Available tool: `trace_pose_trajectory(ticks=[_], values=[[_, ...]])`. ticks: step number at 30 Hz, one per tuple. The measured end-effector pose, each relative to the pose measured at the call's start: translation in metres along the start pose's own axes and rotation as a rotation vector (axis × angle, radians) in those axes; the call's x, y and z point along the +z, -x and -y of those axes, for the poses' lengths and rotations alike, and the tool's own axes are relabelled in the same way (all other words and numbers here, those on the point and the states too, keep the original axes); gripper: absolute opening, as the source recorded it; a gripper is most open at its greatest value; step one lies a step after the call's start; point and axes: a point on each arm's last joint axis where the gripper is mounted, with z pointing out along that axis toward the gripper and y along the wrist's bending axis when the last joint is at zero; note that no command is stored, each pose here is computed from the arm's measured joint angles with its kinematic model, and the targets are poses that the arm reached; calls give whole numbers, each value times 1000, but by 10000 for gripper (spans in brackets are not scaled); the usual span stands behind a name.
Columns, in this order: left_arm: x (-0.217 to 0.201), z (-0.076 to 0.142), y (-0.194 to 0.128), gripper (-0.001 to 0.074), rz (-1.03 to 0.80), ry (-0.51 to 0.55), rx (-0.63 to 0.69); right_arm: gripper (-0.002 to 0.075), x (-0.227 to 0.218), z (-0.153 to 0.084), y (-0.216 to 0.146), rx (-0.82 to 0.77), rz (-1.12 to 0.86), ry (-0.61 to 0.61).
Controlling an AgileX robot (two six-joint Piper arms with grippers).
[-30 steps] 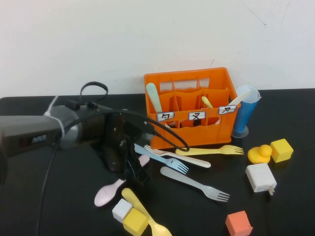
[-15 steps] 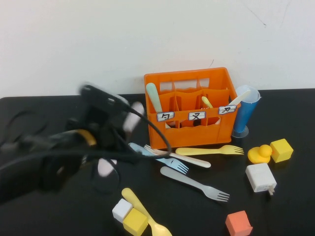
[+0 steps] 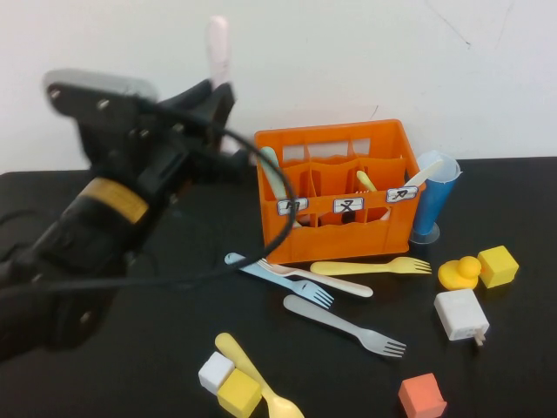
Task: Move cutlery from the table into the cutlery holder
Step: Place the spoon on the box
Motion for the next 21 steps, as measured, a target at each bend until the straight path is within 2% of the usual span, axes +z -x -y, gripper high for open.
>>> trace_pose_trajectory(ticks=[5, 10, 18, 21], values=[[34, 2, -11, 112, -6, -36, 13, -3, 0, 0, 0, 0, 0, 0], [61, 0, -38, 112, -37, -51, 17, -3, 0, 0, 0, 0, 0, 0], [84, -12, -80, 111, -65, -22, 14, -3, 0, 0, 0, 0, 0, 0], [90, -14, -92, 135, -81, -19, 17, -3, 0, 0, 0, 0, 0, 0]])
